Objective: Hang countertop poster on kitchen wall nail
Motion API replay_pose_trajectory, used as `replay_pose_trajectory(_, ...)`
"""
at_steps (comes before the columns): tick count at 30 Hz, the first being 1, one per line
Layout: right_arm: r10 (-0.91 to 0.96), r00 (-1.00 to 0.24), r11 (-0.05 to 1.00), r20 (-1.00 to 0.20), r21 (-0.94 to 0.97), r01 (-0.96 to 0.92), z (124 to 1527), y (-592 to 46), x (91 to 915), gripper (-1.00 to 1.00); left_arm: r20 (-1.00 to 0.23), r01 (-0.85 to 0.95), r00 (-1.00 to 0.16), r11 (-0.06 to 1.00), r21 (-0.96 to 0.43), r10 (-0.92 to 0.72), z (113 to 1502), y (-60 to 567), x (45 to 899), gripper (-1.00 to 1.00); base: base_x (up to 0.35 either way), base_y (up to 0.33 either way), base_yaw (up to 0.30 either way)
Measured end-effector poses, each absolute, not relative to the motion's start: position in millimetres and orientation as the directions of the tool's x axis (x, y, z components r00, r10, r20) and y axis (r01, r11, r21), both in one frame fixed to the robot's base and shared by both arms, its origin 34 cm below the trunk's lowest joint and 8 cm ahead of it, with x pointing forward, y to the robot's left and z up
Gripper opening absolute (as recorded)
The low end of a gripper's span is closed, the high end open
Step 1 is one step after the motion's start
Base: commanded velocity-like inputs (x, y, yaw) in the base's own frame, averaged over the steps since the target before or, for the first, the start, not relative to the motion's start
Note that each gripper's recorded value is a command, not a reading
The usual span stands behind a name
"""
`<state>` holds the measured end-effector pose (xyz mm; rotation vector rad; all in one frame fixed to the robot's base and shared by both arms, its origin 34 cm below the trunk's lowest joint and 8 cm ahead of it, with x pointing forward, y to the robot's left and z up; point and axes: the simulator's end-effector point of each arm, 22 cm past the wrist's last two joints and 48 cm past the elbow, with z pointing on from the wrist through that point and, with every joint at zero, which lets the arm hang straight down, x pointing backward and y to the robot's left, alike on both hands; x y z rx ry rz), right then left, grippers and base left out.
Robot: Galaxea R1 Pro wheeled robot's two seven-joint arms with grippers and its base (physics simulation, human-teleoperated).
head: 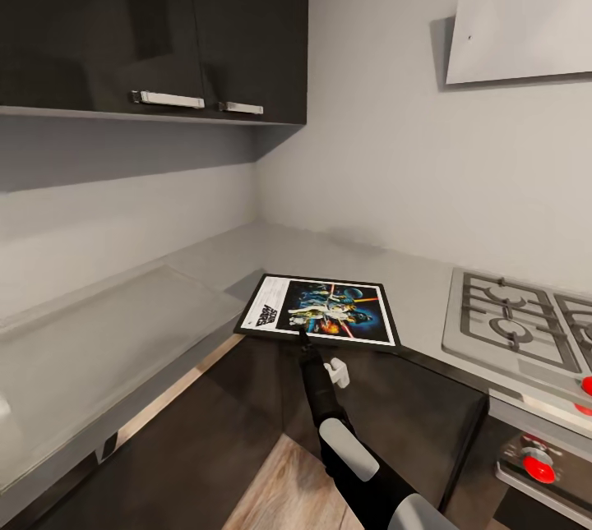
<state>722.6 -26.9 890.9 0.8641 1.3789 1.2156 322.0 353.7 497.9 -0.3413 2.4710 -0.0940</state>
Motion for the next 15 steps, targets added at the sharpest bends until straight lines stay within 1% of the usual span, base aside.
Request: replay_pose_trajectory(15,0.953,-0.184,0.220,-0.240,0.968,-0.120,891.1,-26.5,722.5,1.00,-0.586,-0.221,-0.765,0.964,-0.149,-0.266,497.8,353.8,321.9,1.00,0.000,0.000,0.000)
